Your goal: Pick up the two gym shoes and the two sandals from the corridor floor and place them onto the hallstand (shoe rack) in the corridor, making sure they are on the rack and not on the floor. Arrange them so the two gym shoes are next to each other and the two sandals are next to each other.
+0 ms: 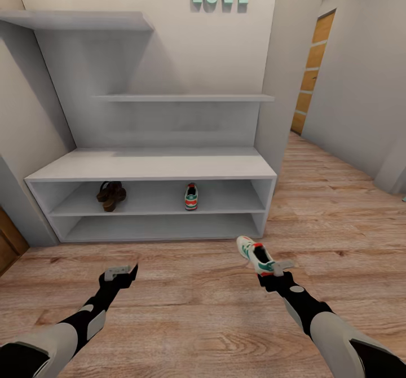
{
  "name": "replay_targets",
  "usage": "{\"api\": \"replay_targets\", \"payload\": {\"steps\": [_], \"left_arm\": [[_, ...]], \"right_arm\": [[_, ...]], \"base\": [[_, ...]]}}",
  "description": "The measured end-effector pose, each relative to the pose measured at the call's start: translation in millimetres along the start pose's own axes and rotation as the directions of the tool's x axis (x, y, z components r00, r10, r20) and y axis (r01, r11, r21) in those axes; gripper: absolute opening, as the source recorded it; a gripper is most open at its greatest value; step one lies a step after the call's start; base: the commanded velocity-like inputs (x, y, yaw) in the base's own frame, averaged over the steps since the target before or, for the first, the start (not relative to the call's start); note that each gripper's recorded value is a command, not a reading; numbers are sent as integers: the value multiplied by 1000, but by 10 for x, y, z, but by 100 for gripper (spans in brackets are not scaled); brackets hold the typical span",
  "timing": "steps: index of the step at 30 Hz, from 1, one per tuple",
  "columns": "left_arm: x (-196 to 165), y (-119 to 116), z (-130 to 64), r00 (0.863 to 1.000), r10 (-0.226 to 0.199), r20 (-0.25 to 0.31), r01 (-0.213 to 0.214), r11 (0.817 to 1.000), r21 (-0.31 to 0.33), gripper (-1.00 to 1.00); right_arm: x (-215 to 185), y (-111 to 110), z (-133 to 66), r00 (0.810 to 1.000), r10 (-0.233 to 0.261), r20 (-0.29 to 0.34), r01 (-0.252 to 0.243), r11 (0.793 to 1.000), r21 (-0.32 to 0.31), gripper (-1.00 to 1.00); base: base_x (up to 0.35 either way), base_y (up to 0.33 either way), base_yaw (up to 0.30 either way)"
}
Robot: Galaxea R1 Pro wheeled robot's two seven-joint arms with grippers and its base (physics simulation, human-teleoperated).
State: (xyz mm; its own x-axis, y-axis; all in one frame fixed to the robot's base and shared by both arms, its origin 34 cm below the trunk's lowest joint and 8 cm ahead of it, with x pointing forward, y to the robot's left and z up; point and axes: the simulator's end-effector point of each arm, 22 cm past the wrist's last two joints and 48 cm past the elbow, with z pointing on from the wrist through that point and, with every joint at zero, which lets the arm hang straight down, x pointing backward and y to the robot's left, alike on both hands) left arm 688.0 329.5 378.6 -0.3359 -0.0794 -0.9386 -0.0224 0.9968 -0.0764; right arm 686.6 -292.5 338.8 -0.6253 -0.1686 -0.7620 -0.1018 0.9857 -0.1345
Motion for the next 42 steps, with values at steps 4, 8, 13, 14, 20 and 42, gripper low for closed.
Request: {"api": "replay_targets", "payload": {"steps": [4, 8, 13, 14, 20, 42], "left_arm": [[60, 10, -37, 1000, -7, -2, 7, 1000, -6, 100], [87, 19, -53, 1000, -9, -4, 9, 1000, -8, 100], [100, 19, -60, 1000, -10, -5, 10, 1000, -9, 100], [101, 19, -61, 1000, -10, -5, 10, 1000, -9, 100], [104, 19, -63, 1000, -10, -5, 10, 1000, -9, 100], [115, -6, -65, 1000, -11, -6, 11, 1000, -6, 100]], "right_arm": [[-15, -10, 0, 999, 32, 6, -32, 999, 4, -100], [-25, -14, 0, 999, 41, 9, -41, 999, 5, -100], [-27, -22, 0, 999, 45, 10, -45, 999, 6, -100], [-29, -24, 0, 999, 45, 11, -45, 999, 7, -100], [-74, -29, -1, 999, 45, 31, -45, 999, 7, -100], [-305, -403, -64, 987, 56, 150, -85, 978, 192, -100]], "base": [[0, 0, 0], [0, 0, 0], [0, 0, 0], [0, 0, 0], [0, 0, 0], [0, 0, 0]]}}
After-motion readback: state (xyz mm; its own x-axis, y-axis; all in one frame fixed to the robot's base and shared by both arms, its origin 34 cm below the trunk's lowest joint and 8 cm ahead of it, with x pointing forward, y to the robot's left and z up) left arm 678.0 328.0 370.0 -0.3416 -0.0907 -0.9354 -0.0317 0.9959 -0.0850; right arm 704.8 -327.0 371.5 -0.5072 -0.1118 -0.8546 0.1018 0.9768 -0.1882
